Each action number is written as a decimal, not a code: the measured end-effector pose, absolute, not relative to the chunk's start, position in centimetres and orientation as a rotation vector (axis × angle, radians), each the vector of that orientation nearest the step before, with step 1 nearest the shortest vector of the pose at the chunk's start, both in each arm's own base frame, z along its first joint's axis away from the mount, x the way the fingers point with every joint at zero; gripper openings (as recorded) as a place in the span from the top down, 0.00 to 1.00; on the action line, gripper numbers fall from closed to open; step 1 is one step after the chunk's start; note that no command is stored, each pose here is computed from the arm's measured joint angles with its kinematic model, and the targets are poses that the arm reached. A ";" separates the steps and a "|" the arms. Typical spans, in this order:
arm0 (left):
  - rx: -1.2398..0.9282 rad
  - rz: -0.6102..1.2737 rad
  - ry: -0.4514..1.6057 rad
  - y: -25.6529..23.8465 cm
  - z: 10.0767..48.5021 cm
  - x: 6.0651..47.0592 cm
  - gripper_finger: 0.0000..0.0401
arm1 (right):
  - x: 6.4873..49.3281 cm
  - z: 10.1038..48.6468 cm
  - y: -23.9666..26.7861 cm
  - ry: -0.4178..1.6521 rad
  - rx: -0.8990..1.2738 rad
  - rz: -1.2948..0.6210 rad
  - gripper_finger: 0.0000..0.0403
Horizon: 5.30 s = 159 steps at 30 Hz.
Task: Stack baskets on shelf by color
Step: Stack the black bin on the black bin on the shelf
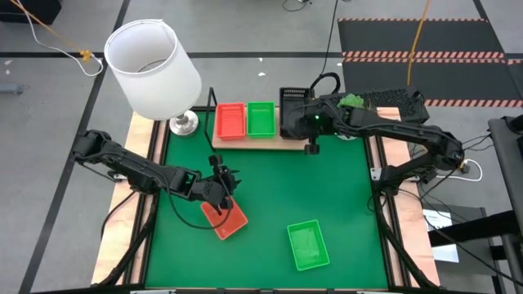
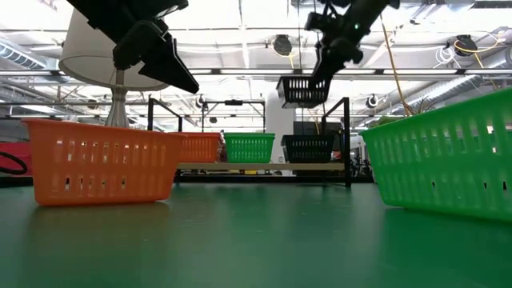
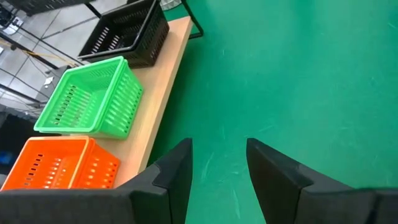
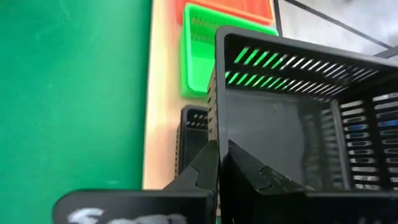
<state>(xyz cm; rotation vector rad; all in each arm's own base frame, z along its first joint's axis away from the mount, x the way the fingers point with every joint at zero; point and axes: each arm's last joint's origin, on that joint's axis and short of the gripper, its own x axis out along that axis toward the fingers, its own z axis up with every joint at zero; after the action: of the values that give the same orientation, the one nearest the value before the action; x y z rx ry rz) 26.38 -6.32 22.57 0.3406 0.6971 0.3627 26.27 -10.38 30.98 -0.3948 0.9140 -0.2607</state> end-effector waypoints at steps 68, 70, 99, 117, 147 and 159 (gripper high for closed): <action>0.345 0.311 0.705 -6.4 22.5 26.4 0.62 | 25.2 23.6 -13.6 0.911 -0.295 -0.201 0.96; 0.346 0.311 0.705 -6.4 22.5 26.4 0.62 | 25.2 23.6 -13.6 0.910 -0.295 -0.204 0.94; 0.345 0.313 0.706 -6.4 22.5 26.5 0.62 | 25.7 24.0 -12.8 0.947 -0.422 -0.314 0.92; 0.344 0.312 0.706 -6.4 22.5 26.5 0.62 | 25.5 23.8 -12.7 0.985 -0.440 -0.282 0.92; 0.340 0.314 0.705 -6.4 22.5 26.5 0.62 | 25.9 24.2 -12.8 0.925 -0.435 -0.344 0.63; 0.341 0.313 0.705 -6.4 22.5 26.5 0.62 | 26.9 24.3 -10.3 0.941 -0.485 -0.413 0.63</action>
<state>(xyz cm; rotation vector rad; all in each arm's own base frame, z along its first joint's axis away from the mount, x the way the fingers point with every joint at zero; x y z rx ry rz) 26.46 -6.40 22.52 0.3409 0.7047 0.3134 26.94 -10.27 24.26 -0.4852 0.9412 -0.4134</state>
